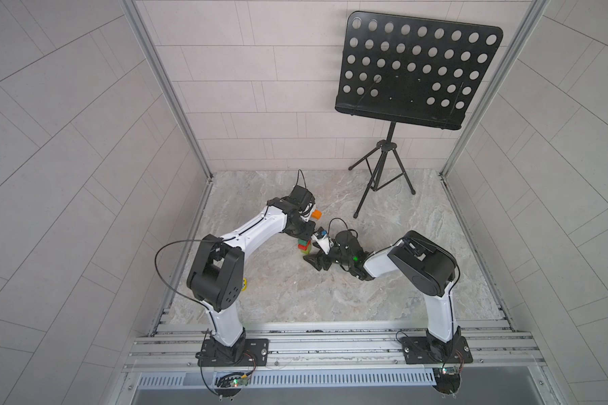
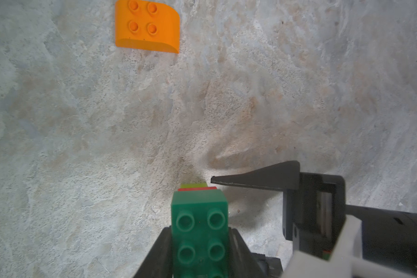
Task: Assemble an ice cream with lego
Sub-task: Assemble the lego brick with the lego brick.
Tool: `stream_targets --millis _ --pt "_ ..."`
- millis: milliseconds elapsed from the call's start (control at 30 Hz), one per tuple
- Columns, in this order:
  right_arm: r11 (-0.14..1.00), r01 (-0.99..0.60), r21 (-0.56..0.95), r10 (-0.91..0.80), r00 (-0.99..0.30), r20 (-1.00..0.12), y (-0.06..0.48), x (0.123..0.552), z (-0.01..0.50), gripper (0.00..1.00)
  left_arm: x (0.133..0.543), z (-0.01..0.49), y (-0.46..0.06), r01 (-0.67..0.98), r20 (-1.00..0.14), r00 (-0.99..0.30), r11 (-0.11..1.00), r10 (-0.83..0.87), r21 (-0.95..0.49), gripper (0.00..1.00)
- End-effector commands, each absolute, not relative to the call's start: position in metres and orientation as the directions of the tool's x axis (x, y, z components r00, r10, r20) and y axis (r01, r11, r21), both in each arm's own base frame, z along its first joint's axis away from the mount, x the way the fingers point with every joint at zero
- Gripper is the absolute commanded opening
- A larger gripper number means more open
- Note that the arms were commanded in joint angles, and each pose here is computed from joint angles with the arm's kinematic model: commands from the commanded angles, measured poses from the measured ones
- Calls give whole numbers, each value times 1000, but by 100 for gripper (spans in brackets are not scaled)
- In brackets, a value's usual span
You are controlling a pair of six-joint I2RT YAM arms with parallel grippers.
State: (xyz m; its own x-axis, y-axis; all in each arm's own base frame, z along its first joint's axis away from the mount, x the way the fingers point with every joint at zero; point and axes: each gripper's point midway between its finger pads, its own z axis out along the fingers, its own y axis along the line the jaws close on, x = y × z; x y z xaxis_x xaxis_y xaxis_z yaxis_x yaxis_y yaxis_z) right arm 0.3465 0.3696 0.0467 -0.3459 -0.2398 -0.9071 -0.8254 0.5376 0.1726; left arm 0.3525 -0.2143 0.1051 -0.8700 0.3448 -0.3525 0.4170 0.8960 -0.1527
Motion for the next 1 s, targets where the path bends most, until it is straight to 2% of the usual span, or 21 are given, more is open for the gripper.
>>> stream_targets --millis 0,400,767,967 --pt "532 -834 149 -178 -282 -943 373 359 60 75 323 81 -204 410 -233 -899 900 371 -146 0" --pt "510 -841 181 -113 -273 -955 376 365 64 65 314 88 -205 393 -218 -910 901 353 -183 0" --pt "489 -852 188 -140 -290 -947 378 365 58 42 316 98 -211 374 -240 -916 902 323 -215 0" --pt "478 -860 180 -158 -286 -945 379 363 56 38 321 118 -212 351 -294 -915 905 277 -239 0"
